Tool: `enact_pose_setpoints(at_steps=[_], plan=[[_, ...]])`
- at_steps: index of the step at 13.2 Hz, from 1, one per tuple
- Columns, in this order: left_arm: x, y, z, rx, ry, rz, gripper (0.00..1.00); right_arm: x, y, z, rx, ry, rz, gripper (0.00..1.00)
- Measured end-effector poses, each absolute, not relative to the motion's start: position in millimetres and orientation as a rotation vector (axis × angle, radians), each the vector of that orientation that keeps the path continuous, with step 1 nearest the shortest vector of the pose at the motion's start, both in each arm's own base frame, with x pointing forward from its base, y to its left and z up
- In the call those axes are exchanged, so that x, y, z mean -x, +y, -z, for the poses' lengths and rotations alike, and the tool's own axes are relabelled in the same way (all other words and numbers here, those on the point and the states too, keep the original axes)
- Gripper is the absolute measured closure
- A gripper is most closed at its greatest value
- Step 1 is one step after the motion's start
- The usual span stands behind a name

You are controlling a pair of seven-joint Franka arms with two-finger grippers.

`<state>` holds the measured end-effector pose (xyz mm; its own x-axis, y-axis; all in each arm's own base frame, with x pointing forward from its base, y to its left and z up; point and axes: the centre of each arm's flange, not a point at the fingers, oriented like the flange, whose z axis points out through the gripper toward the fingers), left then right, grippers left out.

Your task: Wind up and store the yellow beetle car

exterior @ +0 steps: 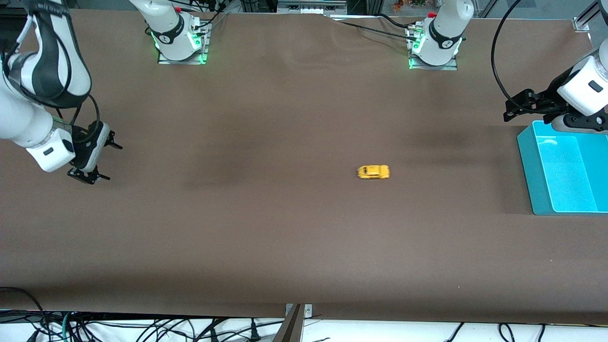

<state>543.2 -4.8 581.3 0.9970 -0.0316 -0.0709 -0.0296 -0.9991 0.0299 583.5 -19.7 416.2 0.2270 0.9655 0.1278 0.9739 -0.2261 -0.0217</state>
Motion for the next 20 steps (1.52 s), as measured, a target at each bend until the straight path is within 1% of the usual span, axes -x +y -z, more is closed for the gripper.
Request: enact_pose_setpoints(at_steps=[6,9,13,15,18,20], plan=[[-539.4,-1.2,-578.3,-3.107,-0.050,0.165,0.00,-550.6,34.2,-496.3,2.610,-1.641,0.117,0.00],[-535.7,3.8,-573.1,-3.069,-0.334,0.227,0.00,-534.1,53.9,-522.8,2.750,-1.442,0.082,0.00],[-540.6,15.1,-557.7,-2.988,-0.645,0.270,0.00,-522.3,65.3,-548.7,2.926,-1.069,0.043,0.00],[-542.2,14.7,-544.6,-2.898,-0.863,0.324,0.00,-516.5,67.8,-561.8,3.001,-0.824,0.014,0.00],[-546.0,12.5,-524.8,-2.795,-1.063,0.364,0.00,-510.8,57.5,-583.1,3.071,-0.568,-0.009,0.00],[-551.7,11.8,-500.5,-2.735,-1.213,0.322,0.00,-508.3,49.0,-597.6,3.093,-0.457,-0.022,0.00]])
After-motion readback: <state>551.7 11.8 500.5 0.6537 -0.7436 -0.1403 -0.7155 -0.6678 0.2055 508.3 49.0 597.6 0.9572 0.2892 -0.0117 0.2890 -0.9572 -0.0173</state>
